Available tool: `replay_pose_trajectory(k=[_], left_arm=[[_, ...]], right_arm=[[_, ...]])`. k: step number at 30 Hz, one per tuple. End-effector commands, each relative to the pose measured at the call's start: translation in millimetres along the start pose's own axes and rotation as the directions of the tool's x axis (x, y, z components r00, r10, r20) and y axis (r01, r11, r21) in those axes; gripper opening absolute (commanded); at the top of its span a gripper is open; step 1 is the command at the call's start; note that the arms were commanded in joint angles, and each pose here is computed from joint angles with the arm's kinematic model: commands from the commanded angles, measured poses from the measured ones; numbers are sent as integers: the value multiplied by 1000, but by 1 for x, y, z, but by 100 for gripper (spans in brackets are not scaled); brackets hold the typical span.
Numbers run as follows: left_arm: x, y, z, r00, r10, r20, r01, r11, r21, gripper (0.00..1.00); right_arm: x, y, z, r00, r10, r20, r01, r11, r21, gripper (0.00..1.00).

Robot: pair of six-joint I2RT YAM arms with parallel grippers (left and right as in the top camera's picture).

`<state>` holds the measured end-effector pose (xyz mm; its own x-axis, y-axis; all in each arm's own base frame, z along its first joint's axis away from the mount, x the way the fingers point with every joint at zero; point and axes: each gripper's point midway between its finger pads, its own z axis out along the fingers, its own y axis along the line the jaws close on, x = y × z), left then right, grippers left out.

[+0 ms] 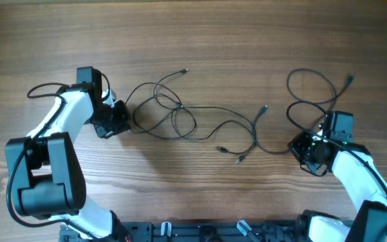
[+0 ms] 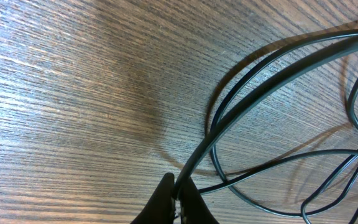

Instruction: Untangle cables

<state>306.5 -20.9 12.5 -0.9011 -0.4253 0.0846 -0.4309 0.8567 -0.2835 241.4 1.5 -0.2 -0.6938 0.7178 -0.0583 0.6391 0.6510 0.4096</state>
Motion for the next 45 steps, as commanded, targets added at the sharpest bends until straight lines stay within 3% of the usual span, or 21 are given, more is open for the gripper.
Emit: replay_pose_trajectory(k=[1,7,14,18,23,28,36,41,45], left_arm=[[1,0,-1,1000,0,6,0,1000,-8,4],[1,0,-1,1000,0,6,0,1000,-8,4],[1,0,-1,1000,0,6,0,1000,-8,4],[1,0,-1,1000,0,6,0,1000,-8,4],[1,0,-1,1000,0,6,0,1000,-8,4],[1,0,-1,1000,0,6,0,1000,-8,4],[1,0,-1,1000,0,6,0,1000,-8,4],[1,0,-1,1000,0,6,0,1000,-8,4],[1,0,-1,1000,0,6,0,1000,-8,4]], right_arm=[[25,46,-8,936,-344,-70,311,905,-292,4],[4,56,-28,924,-379,-51,359,905,-229,4],[-64,52,-96,937,-345,56,336,933,128,4],[-90,50,-144,942,-313,124,282,935,215,4],[-115,43,-197,952,-214,217,168,963,212,4],[-138,10,-226,948,-22,319,-42,981,191,4],[-151,-45,-251,880,239,410,-317,939,135,4],[-158,-62,-259,833,320,451,-404,909,101,4],[-165,-46,-252,868,268,418,-315,948,47,4]])
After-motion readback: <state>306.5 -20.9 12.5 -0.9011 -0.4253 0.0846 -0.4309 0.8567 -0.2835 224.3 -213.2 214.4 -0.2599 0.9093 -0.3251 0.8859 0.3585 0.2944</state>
